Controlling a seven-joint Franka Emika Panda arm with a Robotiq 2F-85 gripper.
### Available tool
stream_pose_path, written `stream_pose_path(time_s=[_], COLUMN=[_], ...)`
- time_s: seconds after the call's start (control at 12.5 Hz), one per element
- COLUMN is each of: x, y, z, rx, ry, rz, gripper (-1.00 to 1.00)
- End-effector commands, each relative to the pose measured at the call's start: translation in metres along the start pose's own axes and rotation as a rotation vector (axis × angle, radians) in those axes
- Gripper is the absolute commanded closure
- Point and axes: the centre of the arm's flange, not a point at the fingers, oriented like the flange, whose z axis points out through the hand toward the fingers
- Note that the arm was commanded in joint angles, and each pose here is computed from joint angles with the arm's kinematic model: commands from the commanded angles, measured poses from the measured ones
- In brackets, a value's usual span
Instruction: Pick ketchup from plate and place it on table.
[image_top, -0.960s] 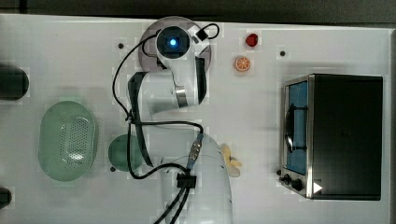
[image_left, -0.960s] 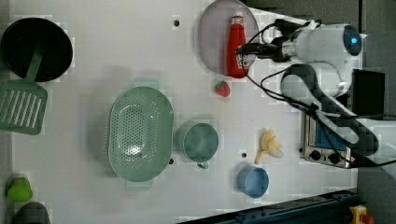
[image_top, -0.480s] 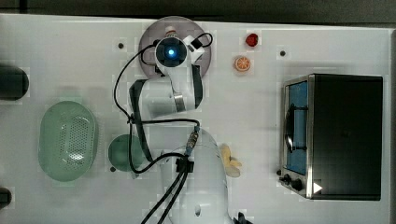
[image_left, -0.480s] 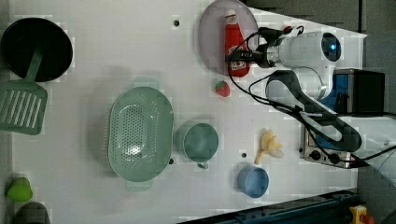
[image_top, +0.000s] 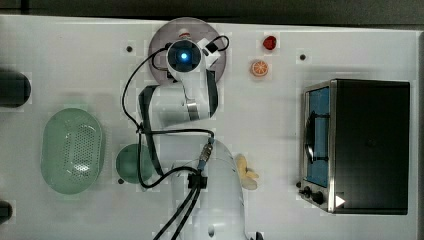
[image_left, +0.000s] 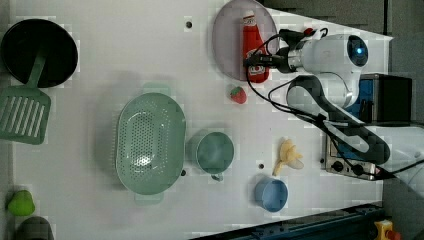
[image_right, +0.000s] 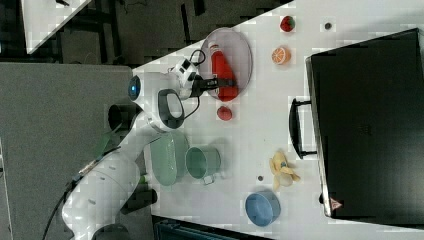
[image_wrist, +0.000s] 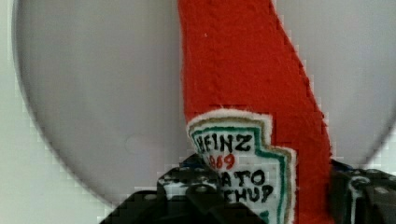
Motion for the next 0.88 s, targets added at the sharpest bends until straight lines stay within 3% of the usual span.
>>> stream_pose_path(time_s=[0.08,0.24,0.4,0.88], x=[0.031,0.024,0.010,-0.066], y=[0.012,0.026,0.049,0.115], z=[-0.128,-0.184,-0.231,-0.283], rx=[-0.012,-0.042,-0.075,-0.007], ry=[0.147,0.127,0.077,-0.137], rz=[0.036,0.059,0.100,0.304], gripper=[-0.21,-0.21,-0.21,-0.21])
